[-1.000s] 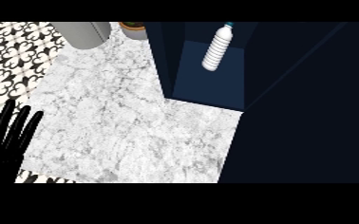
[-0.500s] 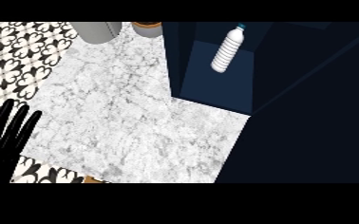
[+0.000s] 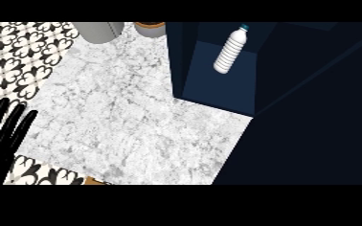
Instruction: Pick up the bottled water, place it into the cabinet and close the cabinet
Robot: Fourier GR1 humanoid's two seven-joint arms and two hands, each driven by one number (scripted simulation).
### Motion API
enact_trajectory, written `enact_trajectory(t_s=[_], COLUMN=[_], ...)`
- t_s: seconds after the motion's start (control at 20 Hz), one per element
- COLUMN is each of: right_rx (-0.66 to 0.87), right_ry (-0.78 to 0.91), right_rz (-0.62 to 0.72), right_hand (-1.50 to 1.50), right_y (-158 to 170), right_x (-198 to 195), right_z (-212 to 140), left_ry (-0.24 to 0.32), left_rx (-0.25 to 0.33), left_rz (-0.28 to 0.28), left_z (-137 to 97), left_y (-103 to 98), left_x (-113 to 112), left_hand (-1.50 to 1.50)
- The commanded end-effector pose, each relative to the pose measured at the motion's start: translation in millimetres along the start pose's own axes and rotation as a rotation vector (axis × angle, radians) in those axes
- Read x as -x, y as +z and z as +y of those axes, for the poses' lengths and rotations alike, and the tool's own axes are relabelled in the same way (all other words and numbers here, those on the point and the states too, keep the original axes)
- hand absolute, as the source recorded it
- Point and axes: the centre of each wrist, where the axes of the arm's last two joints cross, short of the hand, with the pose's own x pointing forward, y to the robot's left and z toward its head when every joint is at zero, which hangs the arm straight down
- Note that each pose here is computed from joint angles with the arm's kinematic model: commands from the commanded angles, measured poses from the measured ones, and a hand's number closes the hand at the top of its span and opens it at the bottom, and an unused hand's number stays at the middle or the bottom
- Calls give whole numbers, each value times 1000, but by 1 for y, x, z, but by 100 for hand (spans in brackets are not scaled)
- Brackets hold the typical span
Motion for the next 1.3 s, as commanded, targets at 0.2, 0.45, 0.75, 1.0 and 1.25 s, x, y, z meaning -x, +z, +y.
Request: enact_trajectory(t_s=[0.2,0.45,0.75,1.0,1.25], right_rx=[-32,-15,-51,34,96], right_ry=[-1,-91,-209,-217,-106], right_rz=[-26,-36,-81,-70,-15], right_hand=[150,150,150,150,150], right_y=[-17,-19,-25,-27,-33], right_x=[-6,2,14,18,20], right_z=[3,7,11,1,-20], left_ry=[5,-4,8,-5,9], left_rx=[0,2,40,33,32], left_rz=[0,-13,-34,-18,-16], left_z=[4,7,5,10,11], left_y=[0,-2,-9,-9,-7], left_x=[-2,-5,-7,-10,-8], left_hand=[-150,-150,-150,-150,-150])
